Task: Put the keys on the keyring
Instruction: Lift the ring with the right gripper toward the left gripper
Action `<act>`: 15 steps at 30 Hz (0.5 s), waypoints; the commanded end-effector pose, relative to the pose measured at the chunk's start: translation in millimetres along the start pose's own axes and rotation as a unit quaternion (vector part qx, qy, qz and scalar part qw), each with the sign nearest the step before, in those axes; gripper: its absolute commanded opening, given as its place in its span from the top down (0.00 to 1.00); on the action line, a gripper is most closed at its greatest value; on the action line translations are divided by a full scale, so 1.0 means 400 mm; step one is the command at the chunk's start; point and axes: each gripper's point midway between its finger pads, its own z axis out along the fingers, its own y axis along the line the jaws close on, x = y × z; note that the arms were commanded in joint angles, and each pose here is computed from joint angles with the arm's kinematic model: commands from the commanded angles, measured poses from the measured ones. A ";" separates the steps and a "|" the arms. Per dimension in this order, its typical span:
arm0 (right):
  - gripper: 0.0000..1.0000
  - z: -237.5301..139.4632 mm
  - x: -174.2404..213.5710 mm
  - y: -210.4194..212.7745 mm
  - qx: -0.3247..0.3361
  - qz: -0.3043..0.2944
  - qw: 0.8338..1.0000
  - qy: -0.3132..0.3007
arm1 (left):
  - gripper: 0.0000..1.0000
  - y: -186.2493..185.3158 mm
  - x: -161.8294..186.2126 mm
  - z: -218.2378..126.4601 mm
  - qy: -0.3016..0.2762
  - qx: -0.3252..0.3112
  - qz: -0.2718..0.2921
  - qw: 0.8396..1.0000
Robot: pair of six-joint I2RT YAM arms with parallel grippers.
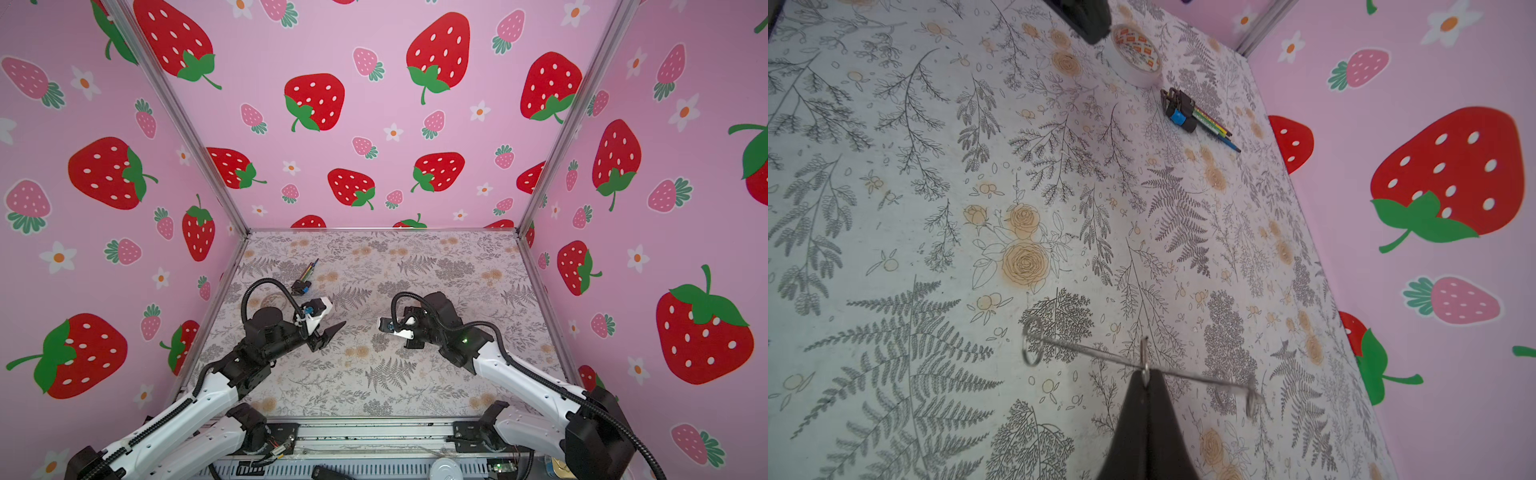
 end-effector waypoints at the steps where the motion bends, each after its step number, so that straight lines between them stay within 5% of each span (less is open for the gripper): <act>1: 1.00 -0.023 -0.057 -0.018 0.021 -0.055 0.996 -0.064 | 0.48 -0.070 -0.016 0.001 -0.020 0.062 0.104 0.992; 15: 1.00 -0.034 -0.111 0.008 -0.011 -0.027 0.990 -0.138 | 0.56 -0.124 -0.068 0.056 -0.057 0.099 0.136 0.984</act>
